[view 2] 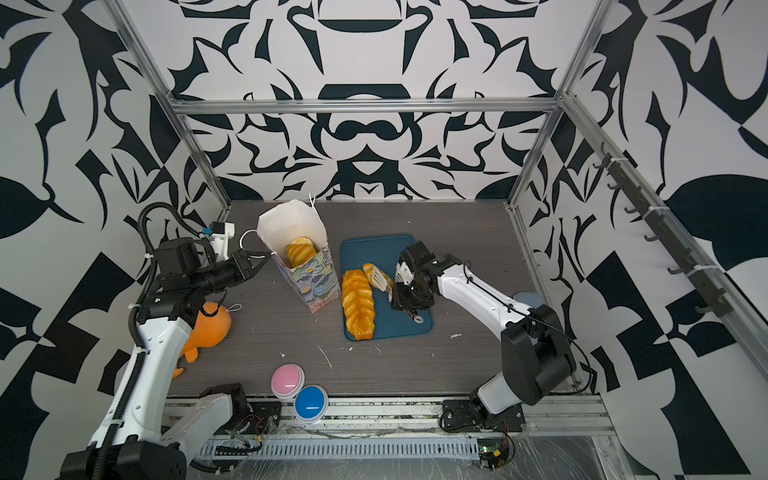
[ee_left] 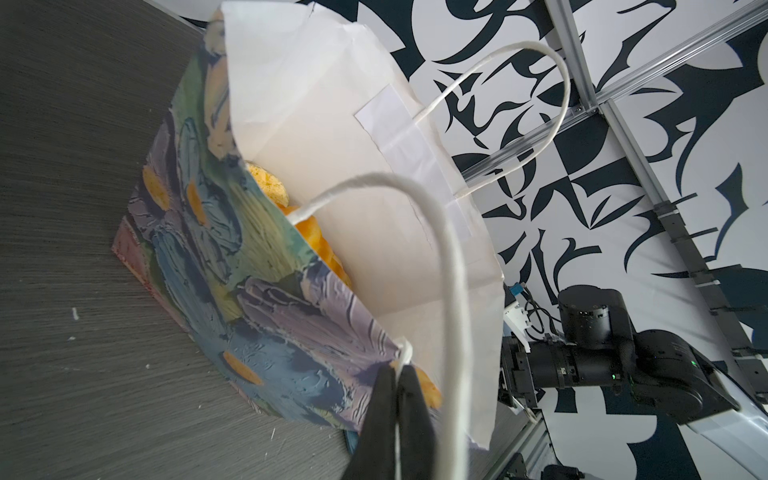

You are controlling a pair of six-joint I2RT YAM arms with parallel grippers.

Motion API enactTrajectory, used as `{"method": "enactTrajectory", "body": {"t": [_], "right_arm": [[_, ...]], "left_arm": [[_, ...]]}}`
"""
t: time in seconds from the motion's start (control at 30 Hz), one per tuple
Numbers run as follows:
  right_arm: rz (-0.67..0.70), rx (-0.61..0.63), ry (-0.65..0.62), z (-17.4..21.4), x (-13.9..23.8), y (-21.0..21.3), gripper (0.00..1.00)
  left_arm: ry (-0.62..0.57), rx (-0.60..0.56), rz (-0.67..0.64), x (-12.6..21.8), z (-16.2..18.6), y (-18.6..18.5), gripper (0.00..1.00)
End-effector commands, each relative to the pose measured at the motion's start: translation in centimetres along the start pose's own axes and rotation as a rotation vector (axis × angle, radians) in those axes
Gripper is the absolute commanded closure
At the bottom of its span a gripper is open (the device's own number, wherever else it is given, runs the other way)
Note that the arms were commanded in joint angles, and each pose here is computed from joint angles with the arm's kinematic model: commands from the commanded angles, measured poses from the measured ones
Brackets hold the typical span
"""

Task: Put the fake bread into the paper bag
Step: 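Lower the tongs onto the yellow-and-white striped roll and pinch it, then lift the striped roll off the tray with the tongs toward the bag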

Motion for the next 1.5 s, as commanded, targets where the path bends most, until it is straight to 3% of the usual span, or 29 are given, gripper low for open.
{"method": "enactTrajectory", "body": {"t": [0.0, 0.63, 0.8, 1.17, 1.47], "right_arm": [[0.032, 0.055, -0.057, -1.3, 1.3, 0.6, 0.48], [0.141, 0.128, 0.022, -1.2, -0.2, 1.3, 0.50], [0.155, 0.127, 0.025, -1.3, -0.2, 1.2, 0.56], [0.160, 0.130, -0.012, -1.3, 0.6, 1.3, 0.66], [0.148, 0.135, -0.078, -1.3, 2.0, 1.7, 0.68]], "left_arm": [[0.012, 0.006, 0.011, 0.1, 0.2, 0.0, 1.00], [0.013, 0.008, 0.008, -0.1, -0.1, 0.0, 1.00], [0.012, 0.006, 0.009, 0.0, -0.1, 0.0, 1.00], [0.011, 0.005, 0.010, 0.0, 0.0, -0.1, 1.00], [0.011, 0.006, 0.009, 0.1, 0.1, 0.0, 1.00]]}}
Point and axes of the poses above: each gripper's point midway between its finger pads, its own x axis back along the fingers, its own y axis along the line the jaws close on, z = x × y, the point moved 9 cm from there along x, back along the fingers, and after that the axes turned 11 degrees about x, right-handed, at the moved point
